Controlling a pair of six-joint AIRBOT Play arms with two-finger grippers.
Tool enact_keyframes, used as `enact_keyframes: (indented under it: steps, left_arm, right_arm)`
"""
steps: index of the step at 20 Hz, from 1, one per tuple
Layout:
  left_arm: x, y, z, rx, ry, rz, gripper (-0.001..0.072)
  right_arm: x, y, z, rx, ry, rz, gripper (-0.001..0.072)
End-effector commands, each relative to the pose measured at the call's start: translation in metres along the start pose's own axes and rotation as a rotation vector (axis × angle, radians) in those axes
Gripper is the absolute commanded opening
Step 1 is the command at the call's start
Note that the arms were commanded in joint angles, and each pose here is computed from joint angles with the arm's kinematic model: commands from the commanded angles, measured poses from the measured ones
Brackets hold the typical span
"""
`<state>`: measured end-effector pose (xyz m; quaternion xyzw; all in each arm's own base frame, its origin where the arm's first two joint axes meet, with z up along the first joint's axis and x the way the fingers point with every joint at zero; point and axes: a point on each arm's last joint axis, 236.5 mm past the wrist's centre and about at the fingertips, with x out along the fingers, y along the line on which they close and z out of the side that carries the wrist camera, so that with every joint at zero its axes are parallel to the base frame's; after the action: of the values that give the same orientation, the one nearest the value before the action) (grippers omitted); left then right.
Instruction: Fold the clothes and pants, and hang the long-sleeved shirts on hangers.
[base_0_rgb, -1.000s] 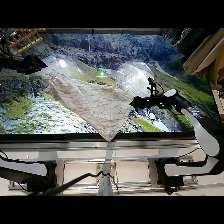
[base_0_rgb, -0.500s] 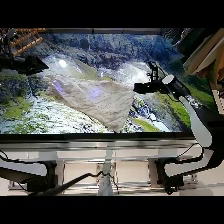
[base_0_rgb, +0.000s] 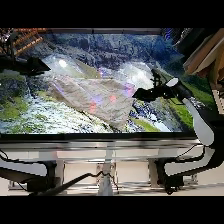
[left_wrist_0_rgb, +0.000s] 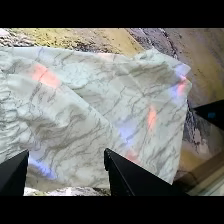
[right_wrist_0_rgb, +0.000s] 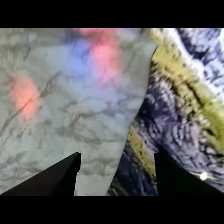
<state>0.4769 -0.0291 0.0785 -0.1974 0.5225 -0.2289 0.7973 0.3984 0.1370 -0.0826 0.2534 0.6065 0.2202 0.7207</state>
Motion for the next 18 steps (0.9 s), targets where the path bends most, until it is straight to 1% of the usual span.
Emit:
enact_keyframes:
  steps: [1,2,3,6,7,8,9,10,11,13,14,16,18]
  left_arm:
    - [0.007,-0.006,-0.006,0.008,0.026,-0.01,0.0498]
    - [0.01,-0.01,-0.007,0.016,0.031,-0.014,0.047]
    - [0.013,-0.015,-0.008,0.029,0.038,-0.019,0.0461]
    - [0.025,-0.032,-0.01,0.094,0.057,-0.032,0.0458]
    - [0.03,-0.036,-0.011,0.13,0.065,-0.024,0.0332]
    - [0.037,-0.036,-0.014,0.161,0.078,-0.002,0.0208]
    - [0.044,-0.033,-0.018,0.186,0.105,0.025,0.0147]
    - [0.052,-0.029,-0.025,0.206,0.141,0.054,0.0087]
    - [0.061,-0.024,-0.035,0.225,0.184,0.088,0.0042]
    - [0.083,-0.019,-0.059,0.244,0.268,0.114,0.0038]
    - [0.097,-0.022,-0.068,0.243,0.288,0.104,0.0038]
    - [0.13,-0.031,-0.083,0.262,0.306,0.097,0.0037]
    - [0.166,-0.053,-0.101,0.28,0.344,0.049,0.0037]
  right_arm:
    - [0.023,0.023,-0.037,0.015,0.089,0.126,0.0491]
    - [0.031,0.027,-0.037,0.013,0.095,0.136,0.0486]
    - [0.039,0.032,-0.035,0.012,0.094,0.153,0.0485]
    - [0.059,0.054,-0.023,-0.036,0.094,0.206,0.04]
    - [0.063,0.062,-0.018,-0.074,0.094,0.209,0.0312]
    - [0.064,0.069,-0.012,-0.115,0.087,0.203,0.0155]
    - [0.061,0.073,-0.006,-0.163,0.082,0.183,0.0012]
    - [0.053,0.066,0.0,-0.189,0.085,0.124,0.0011]
    - [0.041,0.047,0.004,-0.213,0.093,0.015,0.0011]
    - [-0.007,-0.013,0.01,-0.235,0.1,-0.282,0.001]
    - [-0.038,-0.033,0.009,-0.267,0.114,-0.378,0.001]
    - [-0.089,-0.053,0.01,-0.255,0.09,-0.46,0.001]
    - [-0.122,-0.05,0.019,-0.223,0.001,-0.455,0.0009]
